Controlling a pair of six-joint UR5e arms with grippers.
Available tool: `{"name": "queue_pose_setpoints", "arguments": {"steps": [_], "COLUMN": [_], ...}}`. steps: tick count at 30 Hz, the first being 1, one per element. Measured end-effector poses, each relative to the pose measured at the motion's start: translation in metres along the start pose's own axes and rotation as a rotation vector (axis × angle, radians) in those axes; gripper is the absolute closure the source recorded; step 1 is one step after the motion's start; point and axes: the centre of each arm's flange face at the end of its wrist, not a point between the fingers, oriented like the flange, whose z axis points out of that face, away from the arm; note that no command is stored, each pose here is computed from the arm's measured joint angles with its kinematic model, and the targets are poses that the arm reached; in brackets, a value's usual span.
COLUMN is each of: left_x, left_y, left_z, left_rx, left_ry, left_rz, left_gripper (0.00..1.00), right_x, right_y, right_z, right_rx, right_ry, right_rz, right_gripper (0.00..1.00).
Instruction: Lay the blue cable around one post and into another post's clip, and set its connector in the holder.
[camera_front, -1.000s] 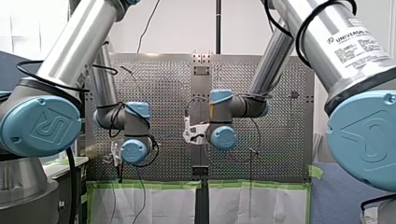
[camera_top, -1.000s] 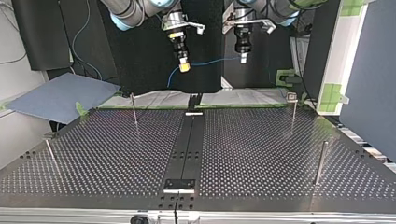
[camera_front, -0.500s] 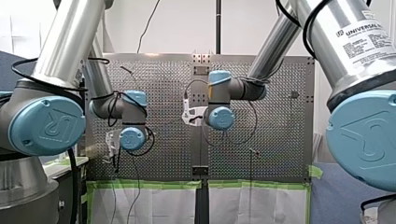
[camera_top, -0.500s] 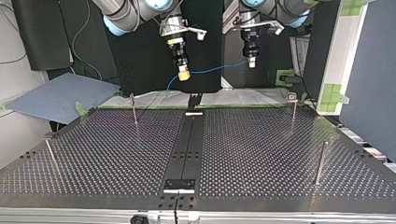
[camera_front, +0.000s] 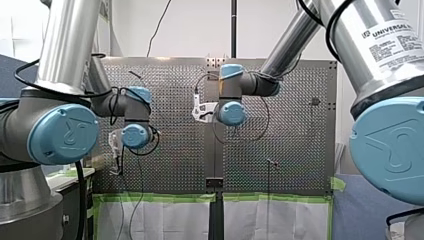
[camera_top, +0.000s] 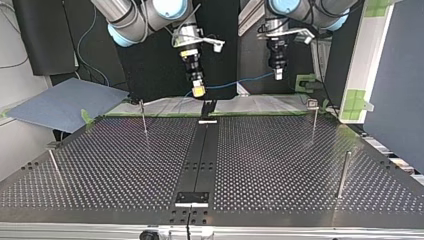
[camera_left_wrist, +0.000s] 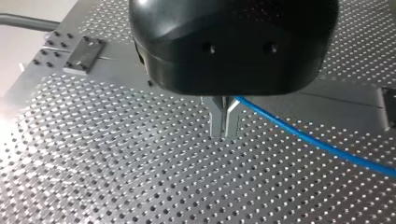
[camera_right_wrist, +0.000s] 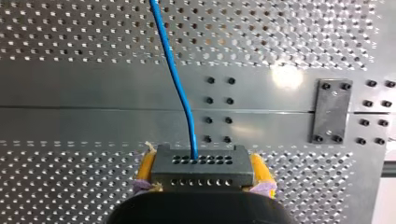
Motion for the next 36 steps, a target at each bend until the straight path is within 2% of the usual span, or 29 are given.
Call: {"name": "queue_pose_setpoints", "arguments": {"steps": [7, 13, 16, 20, 26, 36], "left_x": [-0.024, -0.057, -0.073, -0.095, -0.131, -0.167], "left_y": [0.003, 0.007, 0.01, 0.009, 0.004, 0.007], "left_z": [0.017, 0.04, 0.05, 0.058, 0.063, 0.057], "left_rx": [0.007, -0.009, -0.029, -0.055, -0.081, -0.115], "left_ry": [-0.028, -0.083, -0.116, -0.157, -0.21, -0.248], "left_rz": [-0.049, -0.103, -0.127, -0.16, -0.196, -0.218], "left_gripper": [0.94, 0.94, 0.94, 0.94, 0.94, 0.94], "right_x": [0.027, 0.055, 0.068, 0.083, 0.105, 0.139], "right_y": [0.003, 0.005, 0.004, 0.001, -0.003, -0.012], "right_z": [-0.004, -0.007, -0.007, -0.002, 0.009, 0.024], "right_rx": [-0.001, 0.002, 0.012, 0.032, 0.052, 0.092], "right_ry": [0.009, 0.052, 0.071, 0.08, 0.083, 0.106], "right_rz": [0.008, 0.021, 0.018, 0.008, 0.005, 0.007], "right_gripper": [1.0, 1.0, 1.0, 1.0, 1.0, 1.0]}}
